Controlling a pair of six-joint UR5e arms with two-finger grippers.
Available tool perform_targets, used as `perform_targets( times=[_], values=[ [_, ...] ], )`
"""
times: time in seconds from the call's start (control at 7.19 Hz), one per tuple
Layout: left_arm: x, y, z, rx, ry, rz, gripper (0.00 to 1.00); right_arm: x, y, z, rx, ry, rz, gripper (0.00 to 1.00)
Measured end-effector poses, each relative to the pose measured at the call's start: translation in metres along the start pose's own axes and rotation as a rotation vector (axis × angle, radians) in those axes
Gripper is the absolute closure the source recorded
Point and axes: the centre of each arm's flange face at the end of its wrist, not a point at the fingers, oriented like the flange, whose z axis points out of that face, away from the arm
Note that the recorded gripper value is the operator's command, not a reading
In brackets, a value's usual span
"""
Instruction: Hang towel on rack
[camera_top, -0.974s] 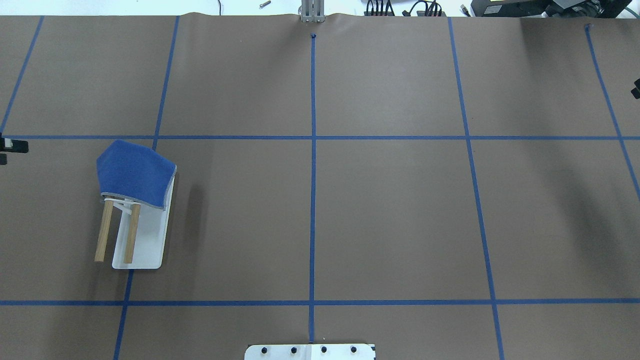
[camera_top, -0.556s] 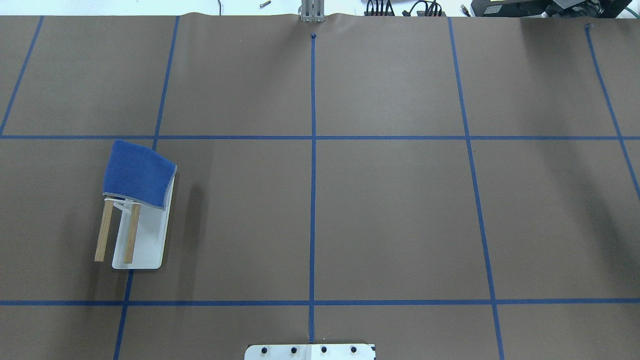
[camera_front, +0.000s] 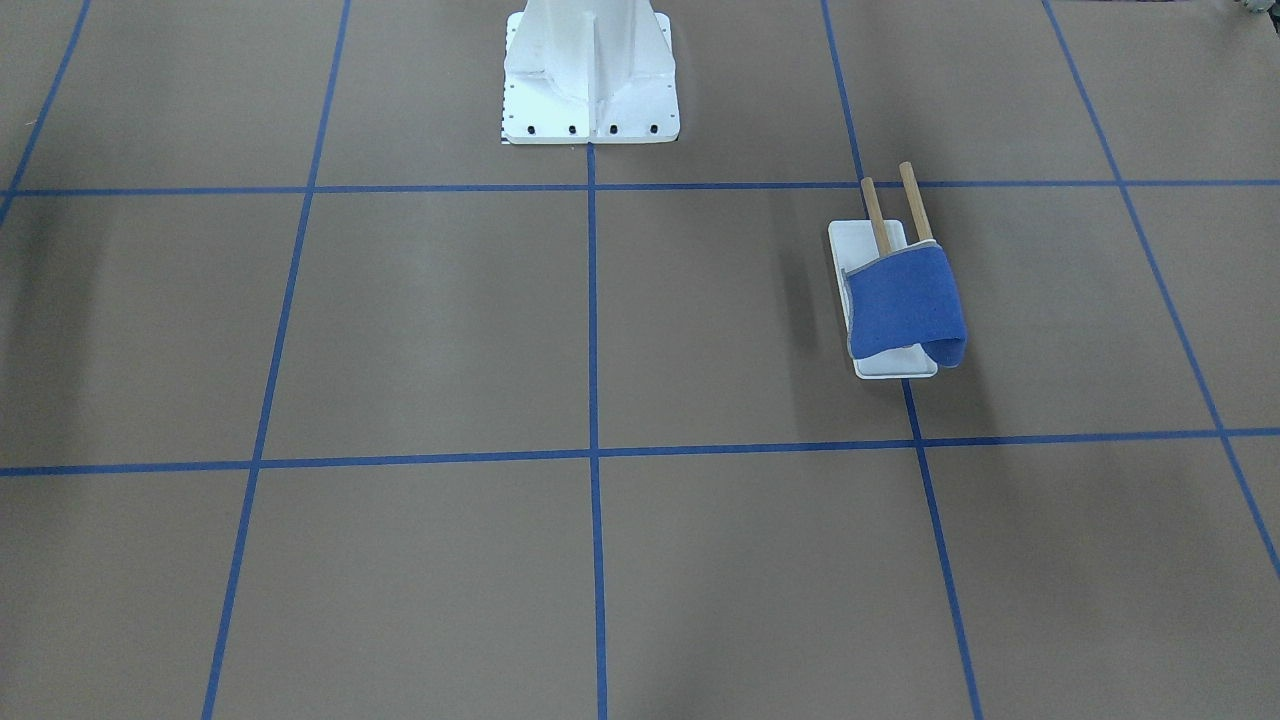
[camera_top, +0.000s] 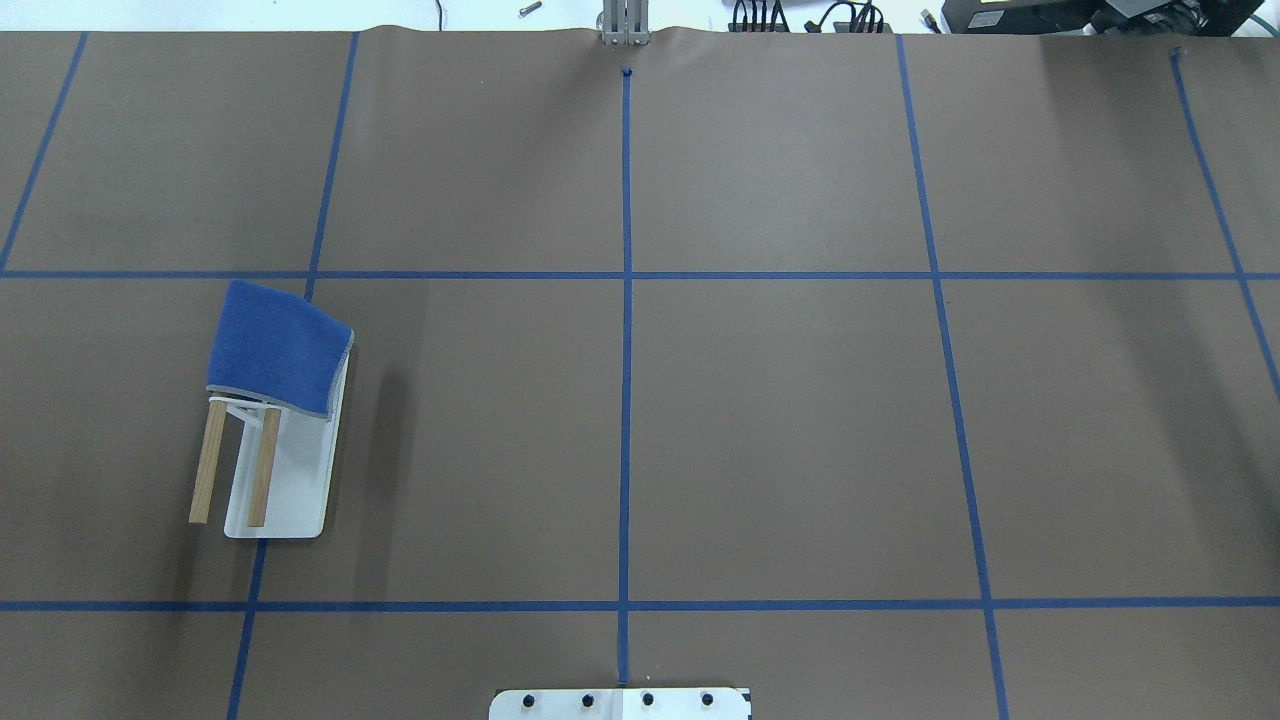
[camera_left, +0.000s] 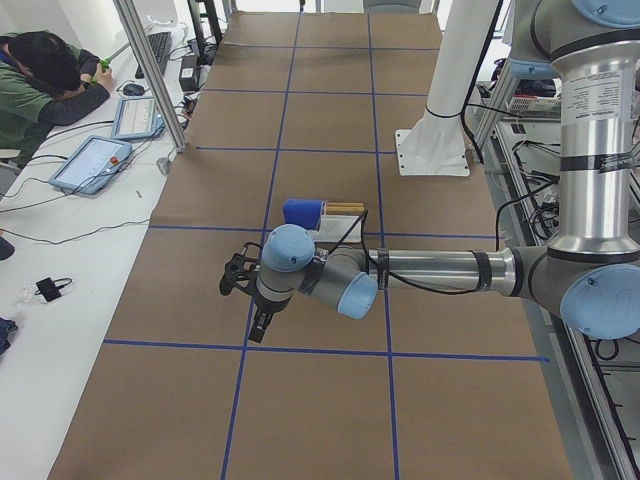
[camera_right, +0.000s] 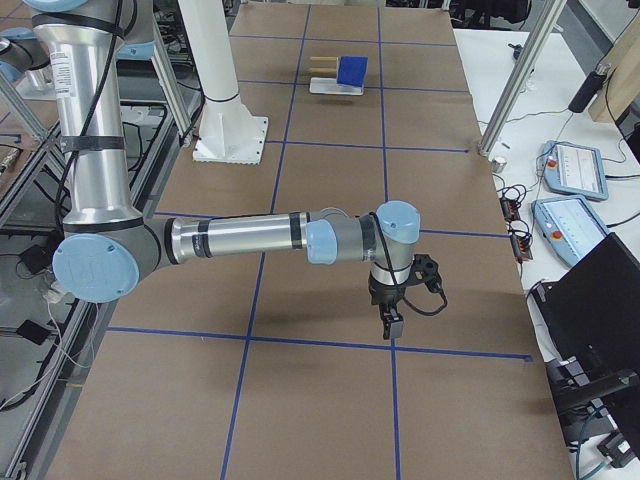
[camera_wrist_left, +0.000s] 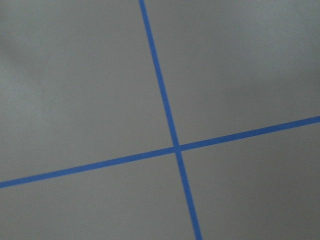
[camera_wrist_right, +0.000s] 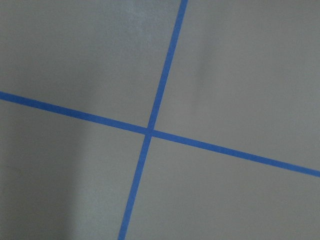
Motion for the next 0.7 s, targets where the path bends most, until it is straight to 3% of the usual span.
perform_targets(
  times=[0.14, 0.28, 0.56, 0.7],
  values=[
    [-0.014, 0.014, 0.013, -0.056, -0.008, -0.042, 0.01, 0.005, 0.013, 0.008, -0.017, -0.002, 0.018, 0.00],
    [-0.019, 0.026, 0.020, -0.084, 0.026, -0.074, 0.01, 0.007, 0.023, 0.013, -0.030, -0.018, 0.029, 0.00],
    [-0.020, 0.046, 0.019, -0.091, 0.131, -0.127, 0.01, 0.002, 0.030, 0.019, -0.035, -0.104, 0.043, 0.00],
    [-0.018, 0.053, 0.014, -0.085, 0.147, -0.132, 0.01, 0.000, 0.030, 0.020, -0.034, -0.122, 0.043, 0.00]
  ],
)
